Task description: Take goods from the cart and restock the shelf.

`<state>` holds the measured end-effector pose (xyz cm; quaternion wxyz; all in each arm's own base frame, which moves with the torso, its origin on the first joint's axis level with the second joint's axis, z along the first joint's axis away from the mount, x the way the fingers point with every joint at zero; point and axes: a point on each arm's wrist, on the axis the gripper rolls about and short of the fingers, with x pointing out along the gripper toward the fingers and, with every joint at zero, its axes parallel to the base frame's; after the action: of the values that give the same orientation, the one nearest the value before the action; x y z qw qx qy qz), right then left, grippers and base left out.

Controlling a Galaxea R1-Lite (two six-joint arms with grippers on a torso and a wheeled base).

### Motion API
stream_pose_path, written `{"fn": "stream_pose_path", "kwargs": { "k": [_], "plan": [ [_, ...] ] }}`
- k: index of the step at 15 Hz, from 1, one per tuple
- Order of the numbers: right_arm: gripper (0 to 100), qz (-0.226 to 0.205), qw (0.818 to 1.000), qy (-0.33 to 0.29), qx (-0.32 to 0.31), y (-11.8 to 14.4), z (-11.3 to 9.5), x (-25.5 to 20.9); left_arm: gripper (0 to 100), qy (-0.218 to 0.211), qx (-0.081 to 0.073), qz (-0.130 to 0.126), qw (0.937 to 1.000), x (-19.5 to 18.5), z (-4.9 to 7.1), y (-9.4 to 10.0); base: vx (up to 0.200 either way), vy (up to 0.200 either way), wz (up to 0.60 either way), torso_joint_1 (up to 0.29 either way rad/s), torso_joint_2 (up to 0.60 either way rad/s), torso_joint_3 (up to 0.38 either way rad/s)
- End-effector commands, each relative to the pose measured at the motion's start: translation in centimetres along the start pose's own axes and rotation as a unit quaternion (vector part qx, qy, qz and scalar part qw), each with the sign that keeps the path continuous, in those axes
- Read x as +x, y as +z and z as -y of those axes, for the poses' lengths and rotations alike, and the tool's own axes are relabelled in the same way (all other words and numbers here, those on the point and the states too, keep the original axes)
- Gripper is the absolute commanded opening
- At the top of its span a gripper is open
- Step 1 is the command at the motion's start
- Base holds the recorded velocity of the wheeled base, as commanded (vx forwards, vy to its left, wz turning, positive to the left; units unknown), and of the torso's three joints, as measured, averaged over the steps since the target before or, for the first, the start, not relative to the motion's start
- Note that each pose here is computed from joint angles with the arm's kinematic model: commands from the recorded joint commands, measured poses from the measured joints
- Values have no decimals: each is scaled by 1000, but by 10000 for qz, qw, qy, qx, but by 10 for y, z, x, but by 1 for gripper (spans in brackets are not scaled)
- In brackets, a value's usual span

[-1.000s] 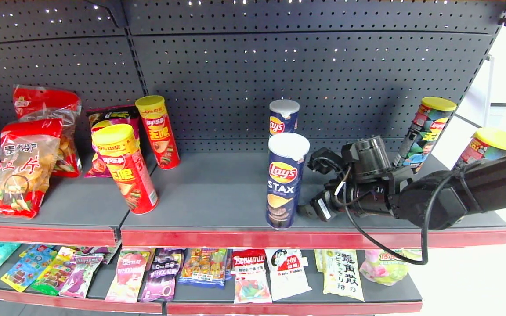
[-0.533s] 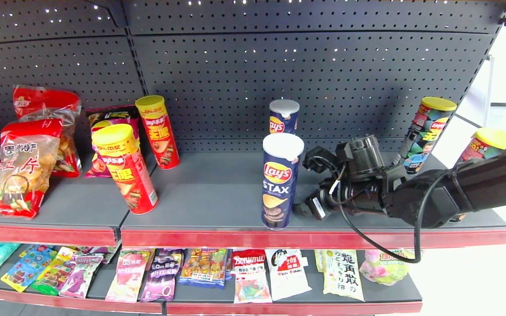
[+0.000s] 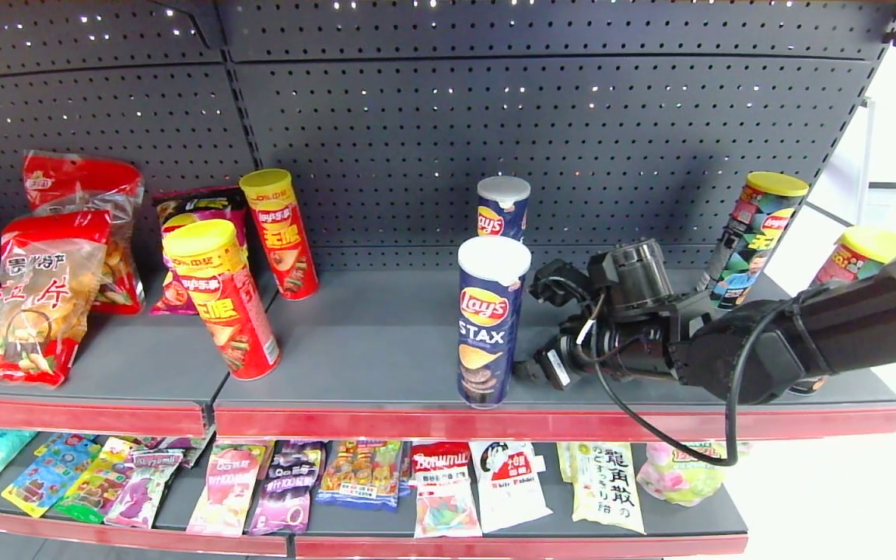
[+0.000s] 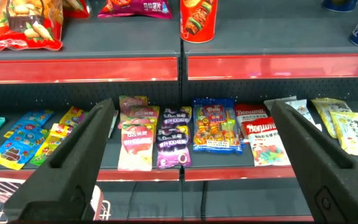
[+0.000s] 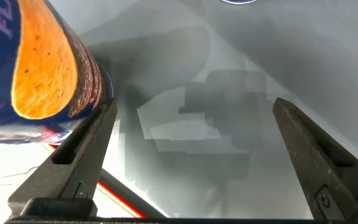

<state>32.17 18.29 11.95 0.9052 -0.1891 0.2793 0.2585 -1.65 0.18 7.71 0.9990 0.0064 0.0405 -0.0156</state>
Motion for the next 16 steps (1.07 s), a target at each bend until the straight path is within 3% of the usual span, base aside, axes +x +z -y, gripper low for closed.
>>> {"fn": "stream_pose_path", "kwargs": {
  "k": [1, 4, 6, 9, 10, 13, 15, 16],
  "plan": [
    [100, -27, 10000, -30, 24, -2, 3, -1, 100, 1, 2, -8, 10000, 0, 0, 0, 0, 0, 0, 0, 0, 0],
    [100, 33, 9996, -233, 142, -4, 17, -18, 100, 1, -6, -8, 10000, 0, 0, 0, 0, 0, 0, 0, 0, 0],
    [100, 144, 9990, -356, 220, -10, 23, -54, 100, -7, 2, -8, 10000, 0, 0, 0, 0, 0, 0, 0, 0, 0],
    [100, 745, 9946, -591, 406, -20, 12, -138, 100, 1, 2, -8, 10000, 0, 0, 0, 0, 0, 0, 0, 0, 0],
    [100, 1075, 9923, -542, 299, -32, -2, -175, 100, 1, 2, -8, 10000, 0, 0, 0, 0, 0, 0, 0, 0, 0],
    [100, 2195, 9724, -744, 260, -76, -16, -265, 100, -7, -14, -8, 10000, 0, 0, 0, 0, 0, 0, 0, 0, 0],
    [100, 2525, 9520, -1564, 738, -121, -10, -304, 100, -7, -13, -15, 10000, 0, 0, 0, 0, 0, 0, 0, 0, 0],
    [100, 2439, 9427, -1994, 1096, -148, -13, -317, 100, -7, -13, -15, 10000, 0, 0, 0, 0, 0, 0, 0, 0, 0]
  ]
}}
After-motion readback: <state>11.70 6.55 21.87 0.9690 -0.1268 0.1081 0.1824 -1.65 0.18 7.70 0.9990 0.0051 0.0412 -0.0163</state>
